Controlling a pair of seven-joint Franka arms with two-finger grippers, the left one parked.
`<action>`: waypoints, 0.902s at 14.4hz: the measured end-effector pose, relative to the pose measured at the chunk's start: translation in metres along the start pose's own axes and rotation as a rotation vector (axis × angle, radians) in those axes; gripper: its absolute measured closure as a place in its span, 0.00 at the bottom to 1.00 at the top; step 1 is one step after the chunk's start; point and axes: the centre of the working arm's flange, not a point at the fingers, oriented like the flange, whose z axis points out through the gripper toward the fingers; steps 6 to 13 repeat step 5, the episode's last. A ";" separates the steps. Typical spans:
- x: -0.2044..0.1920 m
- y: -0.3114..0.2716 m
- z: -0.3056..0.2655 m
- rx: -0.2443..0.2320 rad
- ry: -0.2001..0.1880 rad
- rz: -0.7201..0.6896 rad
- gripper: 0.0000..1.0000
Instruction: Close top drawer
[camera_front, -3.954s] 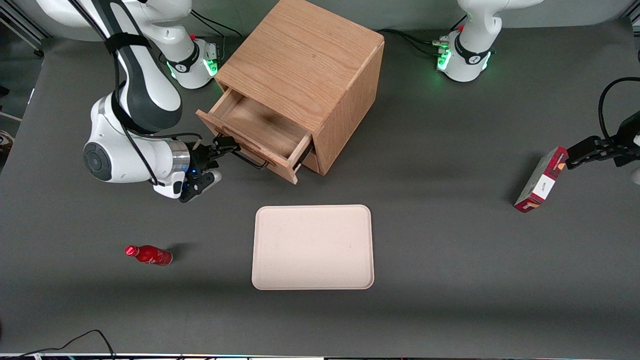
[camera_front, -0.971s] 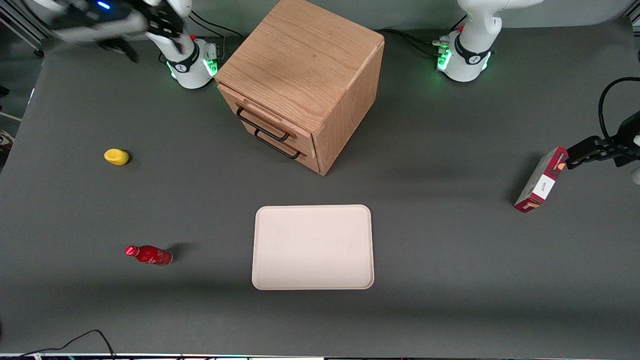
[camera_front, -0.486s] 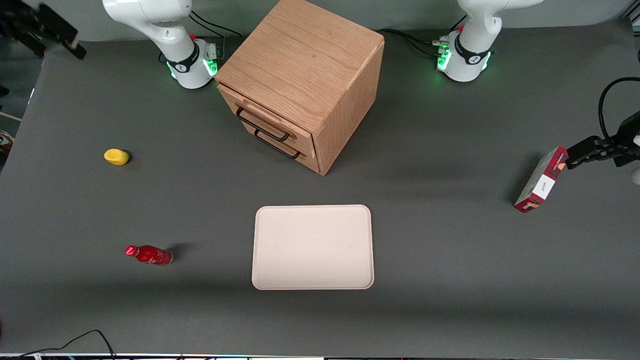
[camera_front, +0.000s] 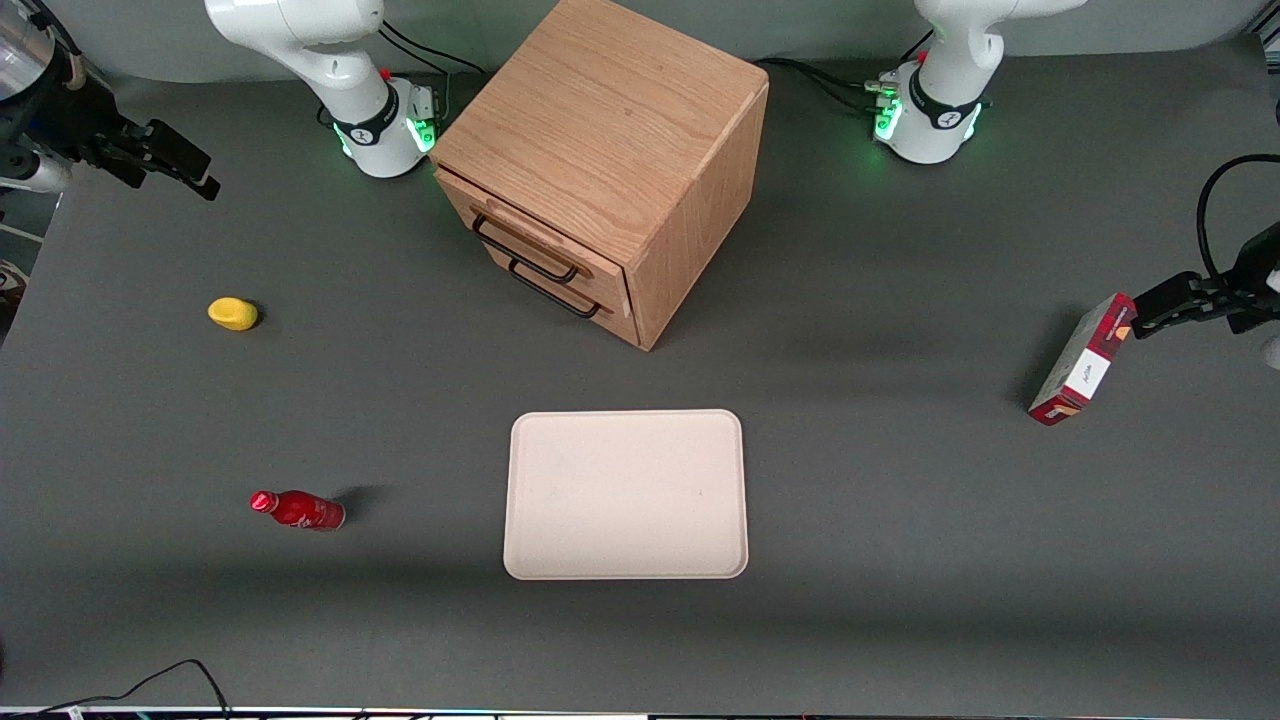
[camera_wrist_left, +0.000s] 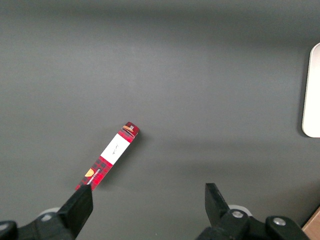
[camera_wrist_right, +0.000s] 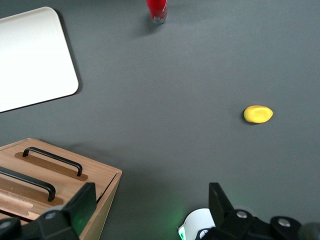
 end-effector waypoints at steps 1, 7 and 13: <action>0.001 0.001 -0.003 -0.011 0.012 -0.012 0.00; 0.004 0.012 -0.007 -0.020 0.023 -0.083 0.00; 0.004 0.012 -0.007 -0.020 0.023 -0.083 0.00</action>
